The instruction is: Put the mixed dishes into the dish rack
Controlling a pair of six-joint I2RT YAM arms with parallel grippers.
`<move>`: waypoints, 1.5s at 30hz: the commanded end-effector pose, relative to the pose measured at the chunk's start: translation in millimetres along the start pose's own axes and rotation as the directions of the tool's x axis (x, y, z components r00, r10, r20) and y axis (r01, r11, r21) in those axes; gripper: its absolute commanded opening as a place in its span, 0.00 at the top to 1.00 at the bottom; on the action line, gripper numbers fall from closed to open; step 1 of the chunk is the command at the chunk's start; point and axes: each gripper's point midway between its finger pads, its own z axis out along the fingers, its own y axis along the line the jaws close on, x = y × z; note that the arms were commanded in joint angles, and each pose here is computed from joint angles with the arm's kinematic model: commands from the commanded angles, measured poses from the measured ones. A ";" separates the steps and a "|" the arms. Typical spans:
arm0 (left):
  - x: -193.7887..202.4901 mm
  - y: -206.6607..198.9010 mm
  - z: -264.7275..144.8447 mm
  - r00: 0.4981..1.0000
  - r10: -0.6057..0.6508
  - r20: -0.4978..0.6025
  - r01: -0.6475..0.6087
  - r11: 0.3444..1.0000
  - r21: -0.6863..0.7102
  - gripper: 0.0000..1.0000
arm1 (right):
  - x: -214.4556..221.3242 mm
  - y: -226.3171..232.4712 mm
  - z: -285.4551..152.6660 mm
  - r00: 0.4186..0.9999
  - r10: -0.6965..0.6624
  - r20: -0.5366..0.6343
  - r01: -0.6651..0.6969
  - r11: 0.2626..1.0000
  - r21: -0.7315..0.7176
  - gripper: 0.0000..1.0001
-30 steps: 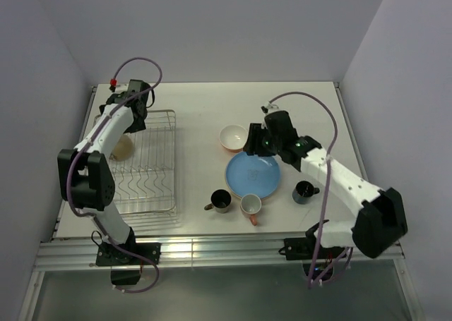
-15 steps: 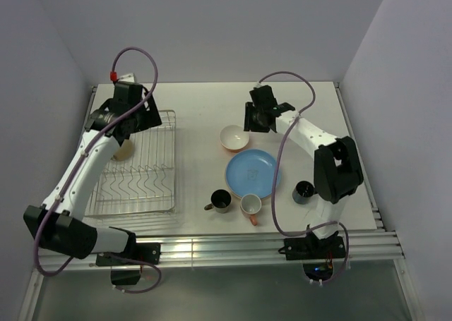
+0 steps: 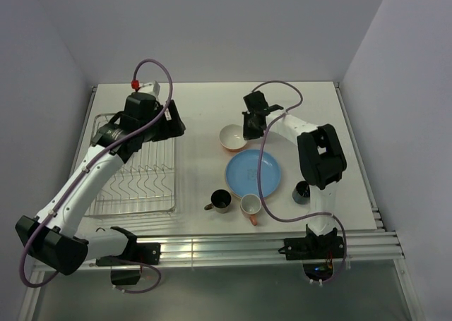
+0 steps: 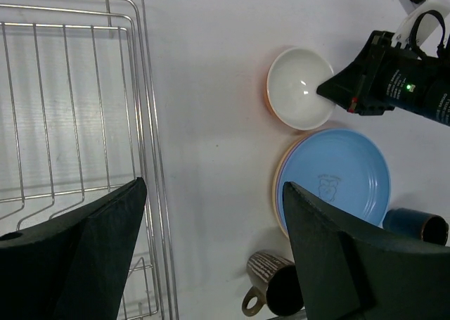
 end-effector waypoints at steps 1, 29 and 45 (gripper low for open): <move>-6.3 -9.9 -9.5 0.999 -0.031 0.043 0.028 0.998 0.054 0.15 | -25.1 11.1 -9.2 0.997 0.008 0.078 -0.006 1.000 -0.030 1.00; 37.6 -146.1 -65.9 0.964 -0.214 -0.156 0.262 0.688 0.676 0.01 | 8.4 76.8 -243.7 0.973 0.106 0.204 0.047 0.779 -0.626 1.00; 55.0 -180.7 -57.3 0.966 -0.189 -0.176 0.259 0.715 0.649 0.01 | 44.4 106.0 -296.4 0.973 0.069 0.221 0.112 0.693 -0.712 1.00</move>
